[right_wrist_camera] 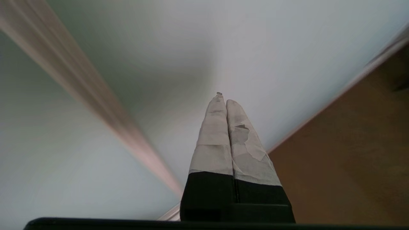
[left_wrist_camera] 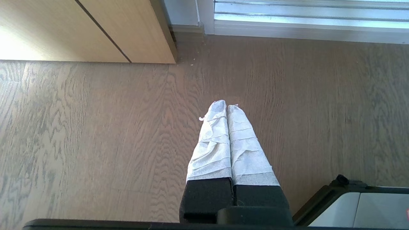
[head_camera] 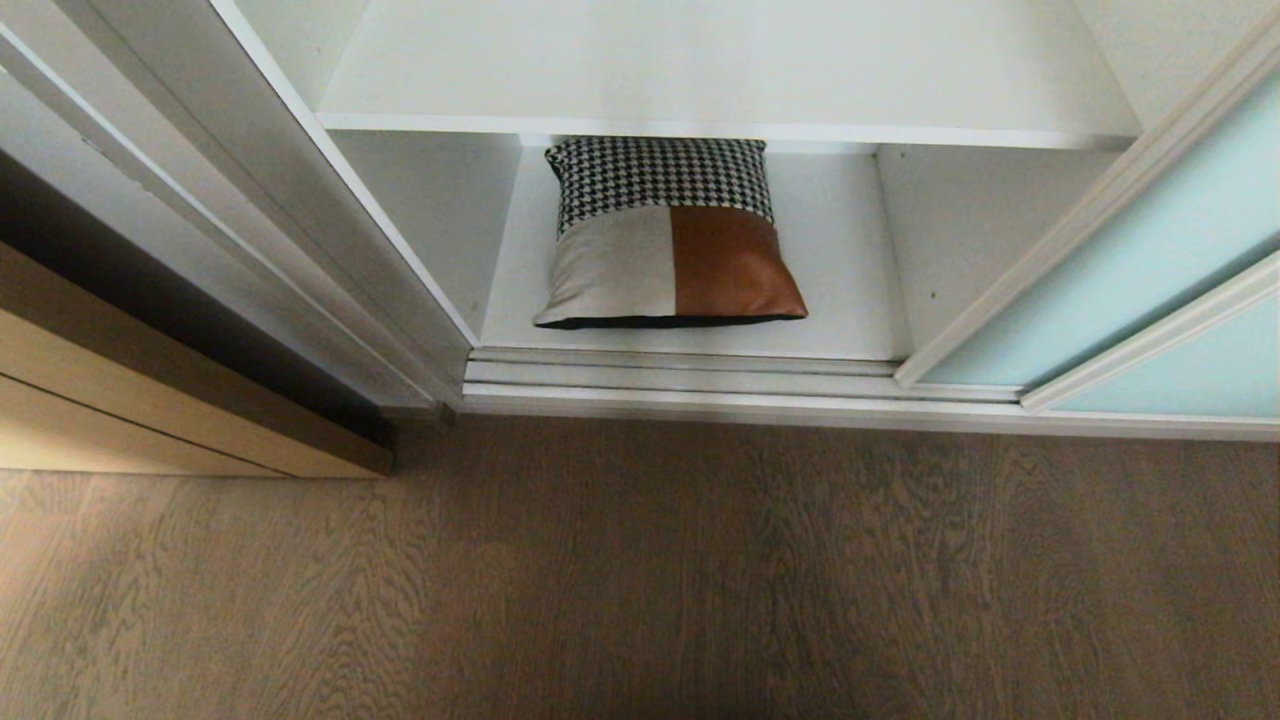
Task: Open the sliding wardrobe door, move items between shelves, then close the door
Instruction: Close the door
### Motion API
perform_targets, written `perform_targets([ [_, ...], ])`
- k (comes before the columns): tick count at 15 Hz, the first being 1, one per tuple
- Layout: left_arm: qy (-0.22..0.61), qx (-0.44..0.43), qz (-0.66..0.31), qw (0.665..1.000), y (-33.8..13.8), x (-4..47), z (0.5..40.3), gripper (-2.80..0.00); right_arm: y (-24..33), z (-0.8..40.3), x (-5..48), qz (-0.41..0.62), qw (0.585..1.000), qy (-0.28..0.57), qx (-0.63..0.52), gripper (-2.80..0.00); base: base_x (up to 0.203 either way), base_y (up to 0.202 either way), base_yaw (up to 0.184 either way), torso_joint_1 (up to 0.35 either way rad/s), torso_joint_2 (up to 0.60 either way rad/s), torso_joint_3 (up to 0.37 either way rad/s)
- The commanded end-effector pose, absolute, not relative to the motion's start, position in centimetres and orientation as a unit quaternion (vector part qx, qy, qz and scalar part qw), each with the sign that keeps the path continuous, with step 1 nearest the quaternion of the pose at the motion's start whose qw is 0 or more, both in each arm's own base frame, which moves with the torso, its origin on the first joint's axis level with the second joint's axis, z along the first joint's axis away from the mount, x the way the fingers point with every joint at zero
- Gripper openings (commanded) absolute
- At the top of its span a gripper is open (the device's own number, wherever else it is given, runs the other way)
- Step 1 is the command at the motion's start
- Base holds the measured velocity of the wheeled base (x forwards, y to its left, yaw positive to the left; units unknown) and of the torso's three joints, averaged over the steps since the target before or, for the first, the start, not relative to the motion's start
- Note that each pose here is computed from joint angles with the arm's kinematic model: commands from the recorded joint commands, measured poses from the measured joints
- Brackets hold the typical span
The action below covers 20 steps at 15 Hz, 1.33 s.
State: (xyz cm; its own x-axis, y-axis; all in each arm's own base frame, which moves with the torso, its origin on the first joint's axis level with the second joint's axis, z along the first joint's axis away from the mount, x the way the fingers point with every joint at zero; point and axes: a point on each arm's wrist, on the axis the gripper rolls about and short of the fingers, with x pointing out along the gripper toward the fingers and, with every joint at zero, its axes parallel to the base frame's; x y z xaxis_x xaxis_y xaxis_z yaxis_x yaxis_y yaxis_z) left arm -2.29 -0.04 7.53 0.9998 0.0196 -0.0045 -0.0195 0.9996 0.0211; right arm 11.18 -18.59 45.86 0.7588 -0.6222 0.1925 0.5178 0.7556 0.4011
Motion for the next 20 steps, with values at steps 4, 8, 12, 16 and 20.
perform_targets([
  [4, 0.003, 0.011, 0.010, 1.000, 0.0, -2.3, 7.5, -2.80, -18.4, 45.8, 11.4, -0.224, 0.936, -0.148, 0.229, -2.80, 0.000, 0.000, 0.000, 0.000, 0.00, 0.000],
  [8, 0.003, 0.011, 0.010, 1.000, 0.0, -2.3, 7.5, -2.80, -18.2, 45.8, 11.4, -0.195, 0.942, -0.139, 0.234, -2.80, 0.000, 0.000, 0.000, 0.000, 0.00, 0.000],
  [12, 0.003, 0.011, 0.010, 1.000, 0.0, -2.3, 7.5, -2.80, -19.2, 45.8, 12.0, -0.190, 0.944, -0.150, 0.224, -2.80, 0.000, 0.000, 0.000, 0.000, 0.00, 0.000],
  [16, 0.003, 0.011, 0.010, 1.000, 0.0, -2.3, 7.5, -2.80, -20.0, 45.8, 12.5, -0.184, 0.946, -0.159, 0.213, -2.80, 0.000, 0.000, 0.000, 0.000, 0.00, 0.000],
  [20, 0.003, 0.011, 0.010, 1.000, 0.0, -2.3, 7.5, -2.80, -21.6, 45.1, 13.6, -0.181, 0.947, -0.159, 0.213, -2.80, 0.000, 0.000, 0.000, 0.000, 0.00, 0.000],
])
